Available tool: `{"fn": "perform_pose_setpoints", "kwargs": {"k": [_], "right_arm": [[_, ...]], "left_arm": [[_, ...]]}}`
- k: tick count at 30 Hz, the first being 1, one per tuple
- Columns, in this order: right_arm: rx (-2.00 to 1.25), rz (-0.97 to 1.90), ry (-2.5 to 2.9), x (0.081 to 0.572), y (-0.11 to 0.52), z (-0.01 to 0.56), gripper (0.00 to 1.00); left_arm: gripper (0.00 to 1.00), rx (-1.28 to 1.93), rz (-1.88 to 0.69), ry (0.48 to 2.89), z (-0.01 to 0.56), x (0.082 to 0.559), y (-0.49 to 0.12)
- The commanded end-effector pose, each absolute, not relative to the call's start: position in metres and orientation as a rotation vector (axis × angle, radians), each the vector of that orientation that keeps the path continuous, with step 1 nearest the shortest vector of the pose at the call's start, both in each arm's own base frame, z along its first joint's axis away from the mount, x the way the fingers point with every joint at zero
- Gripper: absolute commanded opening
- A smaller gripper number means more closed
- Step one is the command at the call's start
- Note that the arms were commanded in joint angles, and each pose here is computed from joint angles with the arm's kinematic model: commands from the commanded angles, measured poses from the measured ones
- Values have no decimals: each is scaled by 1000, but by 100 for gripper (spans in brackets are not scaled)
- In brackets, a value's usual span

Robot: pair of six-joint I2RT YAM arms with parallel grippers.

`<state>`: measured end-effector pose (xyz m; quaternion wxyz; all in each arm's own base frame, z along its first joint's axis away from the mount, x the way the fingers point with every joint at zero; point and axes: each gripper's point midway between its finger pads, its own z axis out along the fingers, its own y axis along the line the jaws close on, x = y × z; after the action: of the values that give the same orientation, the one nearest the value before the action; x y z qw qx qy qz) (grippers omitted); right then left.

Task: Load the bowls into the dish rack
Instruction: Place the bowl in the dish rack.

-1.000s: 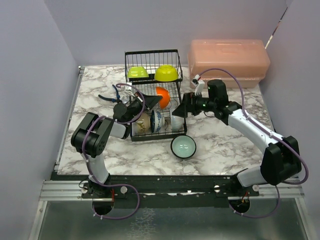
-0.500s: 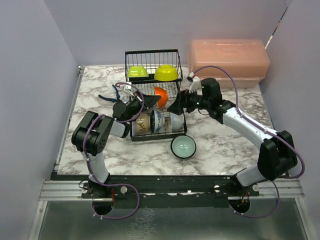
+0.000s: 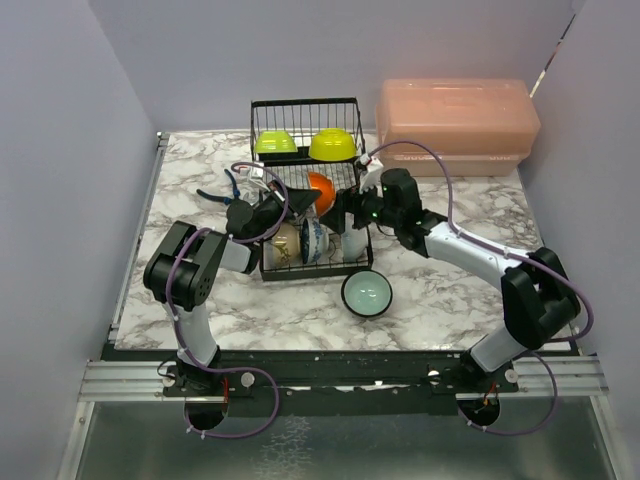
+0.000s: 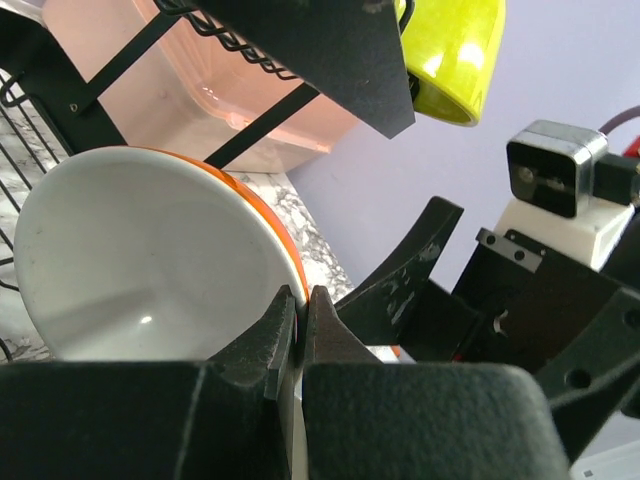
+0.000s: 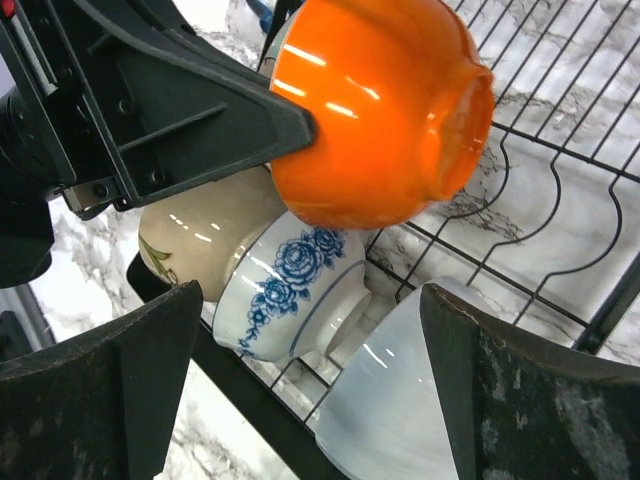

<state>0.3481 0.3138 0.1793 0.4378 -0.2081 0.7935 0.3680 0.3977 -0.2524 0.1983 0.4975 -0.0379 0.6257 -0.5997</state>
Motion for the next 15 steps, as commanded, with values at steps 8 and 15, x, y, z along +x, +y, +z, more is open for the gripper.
{"fn": "perform_pose_setpoints", "kwargs": {"k": [8,15], "right_arm": [[-475,471,1852,387,318,172,97],[-506,404,1809,401,325,170,99]], "left_arm": [[0,-239,-1530,1535,203,413,-250],[0,-232,-1562,1539,207,410,-253]]}}
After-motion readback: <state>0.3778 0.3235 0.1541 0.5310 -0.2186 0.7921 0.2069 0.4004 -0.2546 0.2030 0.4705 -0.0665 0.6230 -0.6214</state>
